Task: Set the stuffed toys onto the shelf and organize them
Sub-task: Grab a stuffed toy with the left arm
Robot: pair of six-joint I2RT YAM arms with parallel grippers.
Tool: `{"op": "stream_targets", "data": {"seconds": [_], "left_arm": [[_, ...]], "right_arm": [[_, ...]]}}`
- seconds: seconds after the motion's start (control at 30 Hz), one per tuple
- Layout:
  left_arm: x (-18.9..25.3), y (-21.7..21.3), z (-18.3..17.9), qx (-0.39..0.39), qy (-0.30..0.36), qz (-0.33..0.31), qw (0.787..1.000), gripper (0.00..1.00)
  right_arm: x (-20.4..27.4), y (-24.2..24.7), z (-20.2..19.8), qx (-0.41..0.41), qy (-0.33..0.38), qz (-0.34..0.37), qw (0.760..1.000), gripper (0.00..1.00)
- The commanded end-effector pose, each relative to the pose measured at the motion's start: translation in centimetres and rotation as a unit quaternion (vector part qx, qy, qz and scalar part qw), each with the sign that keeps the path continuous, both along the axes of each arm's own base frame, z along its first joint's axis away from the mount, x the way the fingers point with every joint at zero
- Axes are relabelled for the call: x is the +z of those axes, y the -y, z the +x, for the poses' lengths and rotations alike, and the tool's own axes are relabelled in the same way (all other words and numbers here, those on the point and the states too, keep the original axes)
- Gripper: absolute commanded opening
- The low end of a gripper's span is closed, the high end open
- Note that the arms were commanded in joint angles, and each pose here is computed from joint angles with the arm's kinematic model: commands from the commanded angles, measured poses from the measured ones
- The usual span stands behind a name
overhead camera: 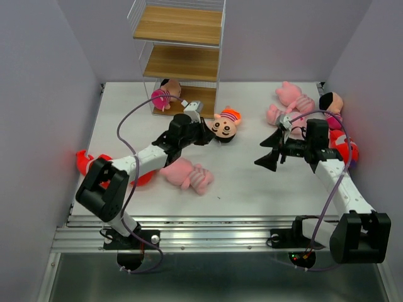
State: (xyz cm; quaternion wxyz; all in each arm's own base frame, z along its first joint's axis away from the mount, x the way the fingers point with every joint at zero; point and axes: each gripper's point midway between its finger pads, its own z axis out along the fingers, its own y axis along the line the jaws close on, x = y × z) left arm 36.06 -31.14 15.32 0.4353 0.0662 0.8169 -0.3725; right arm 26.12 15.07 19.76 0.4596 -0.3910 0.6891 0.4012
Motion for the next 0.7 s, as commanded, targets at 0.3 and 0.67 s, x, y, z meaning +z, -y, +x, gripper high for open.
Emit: {"op": "stream_targets", "data": {"seconds": [0.3,0.67], "left_arm": [[-0.6,2.6,-0.6,0.03,-0.108,-0.154,0.982,0.78],[0.3,2.2,4.3,0.151,-0.124,-0.258,0.946,0.99]], "right_arm": [[1.7,-0.7,-0.7,0.038,0.056,-0.006,0.998,1.0],[1.8,-0.9,-1.0,0.044,0.054,0.003,0.998,1.0]]}}
